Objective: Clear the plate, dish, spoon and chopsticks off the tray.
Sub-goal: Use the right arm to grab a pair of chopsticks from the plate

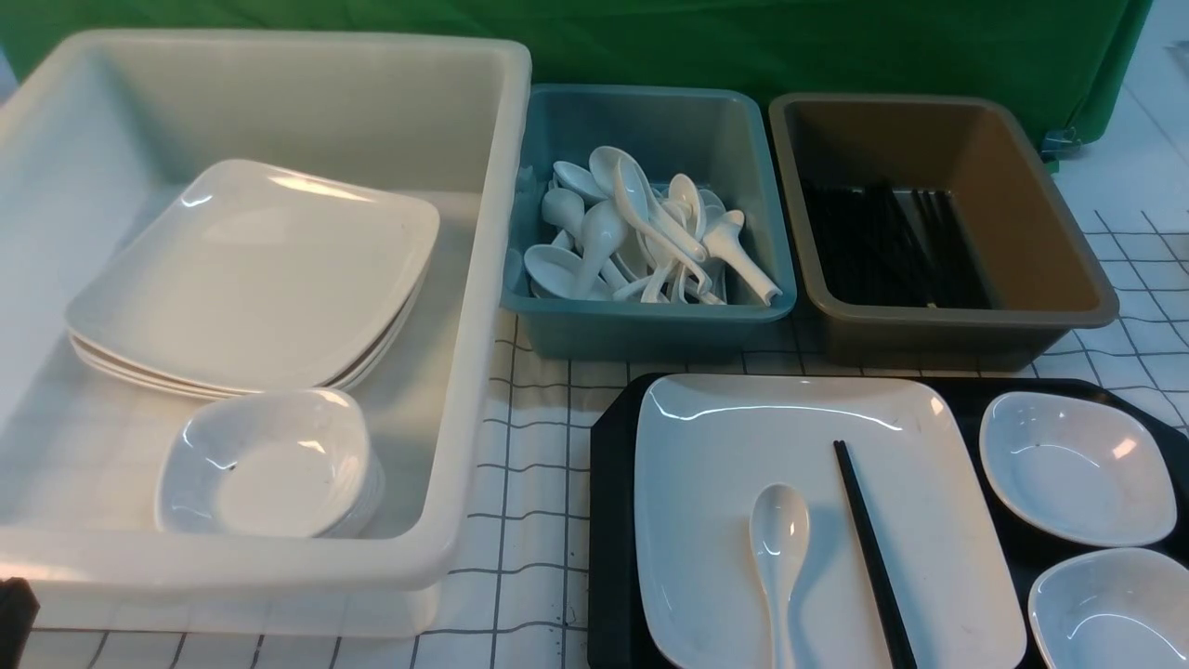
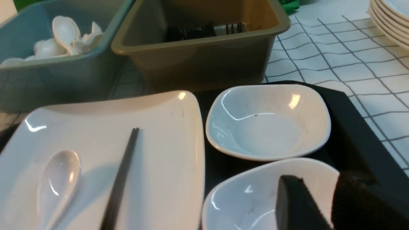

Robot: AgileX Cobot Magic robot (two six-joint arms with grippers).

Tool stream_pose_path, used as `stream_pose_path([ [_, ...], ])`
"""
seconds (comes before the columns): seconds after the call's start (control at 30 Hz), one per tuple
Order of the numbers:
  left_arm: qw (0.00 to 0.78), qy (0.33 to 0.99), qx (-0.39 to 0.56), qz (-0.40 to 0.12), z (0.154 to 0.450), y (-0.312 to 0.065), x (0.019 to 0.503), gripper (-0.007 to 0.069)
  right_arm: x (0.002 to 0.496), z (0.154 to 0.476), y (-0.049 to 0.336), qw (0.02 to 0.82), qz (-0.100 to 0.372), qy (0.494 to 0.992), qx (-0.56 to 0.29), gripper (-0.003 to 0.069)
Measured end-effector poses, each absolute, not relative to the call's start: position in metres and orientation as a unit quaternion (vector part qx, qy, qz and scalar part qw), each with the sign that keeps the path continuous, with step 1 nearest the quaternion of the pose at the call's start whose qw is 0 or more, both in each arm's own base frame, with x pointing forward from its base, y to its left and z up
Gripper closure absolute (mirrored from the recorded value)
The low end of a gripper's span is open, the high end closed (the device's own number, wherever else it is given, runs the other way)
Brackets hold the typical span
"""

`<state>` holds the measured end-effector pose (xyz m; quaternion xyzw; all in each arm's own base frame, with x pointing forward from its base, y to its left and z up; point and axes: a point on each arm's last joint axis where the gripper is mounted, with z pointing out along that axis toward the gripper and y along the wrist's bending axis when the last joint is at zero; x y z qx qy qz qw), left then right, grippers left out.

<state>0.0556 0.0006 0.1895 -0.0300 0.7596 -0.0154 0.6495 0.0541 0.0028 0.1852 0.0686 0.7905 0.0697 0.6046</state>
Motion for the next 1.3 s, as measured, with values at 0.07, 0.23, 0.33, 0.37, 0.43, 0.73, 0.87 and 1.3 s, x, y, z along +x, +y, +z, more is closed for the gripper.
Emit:
stream_pose_path([
  [0.07, 0.649, 0.760, -0.030, -0.015, 0.190, 0.001, 0.056, 0.0603, 0.055, 0.186, 0.006, 0.594, 0.165, 0.770, 0.164, 0.0415],
  [0.23, 0.649, 0.760, -0.030, -0.015, 0.190, 0.001, 0.056, 0.0603, 0.055, 0.187, 0.010, 0.535, 0.322, 0.710, 0.325, 0.0415],
  [0.33, 0.649, 0.760, -0.030, -0.015, 0.190, 0.001, 0.056, 0.0603, 0.055, 0.187, 0.011, 0.521, 0.347, 0.696, 0.352, 0.0415],
  [0.37, 0.649, 0.760, -0.030, -0.015, 0.190, 0.001, 0.056, 0.0603, 0.055, 0.187, 0.011, 0.519, 0.351, 0.693, 0.356, 0.0415],
  [0.43, 0.649, 0.760, -0.030, -0.015, 0.190, 0.001, 0.056, 0.0603, 0.055, 0.188, 0.012, 0.513, 0.365, 0.685, 0.365, 0.0429],
  [0.73, 0.649, 0.760, -0.030, -0.015, 0.189, 0.001, 0.056, 0.0603, 0.029, 0.308, 0.020, 0.668, 0.333, 0.656, 0.111, 0.0629],
  [0.87, 0.649, 0.760, -0.030, -0.015, 0.189, 0.001, 0.056, 0.0603, 0.052, 0.354, 0.029, 0.615, 0.246, 0.750, 0.000, 0.0629],
  [1.3, 0.649, 0.760, -0.030, -0.015, 0.189, 0.001, 0.056, 0.0603, 0.189, 0.248, 0.078, 0.062, 0.145, 0.981, -0.114, 0.0465],
])
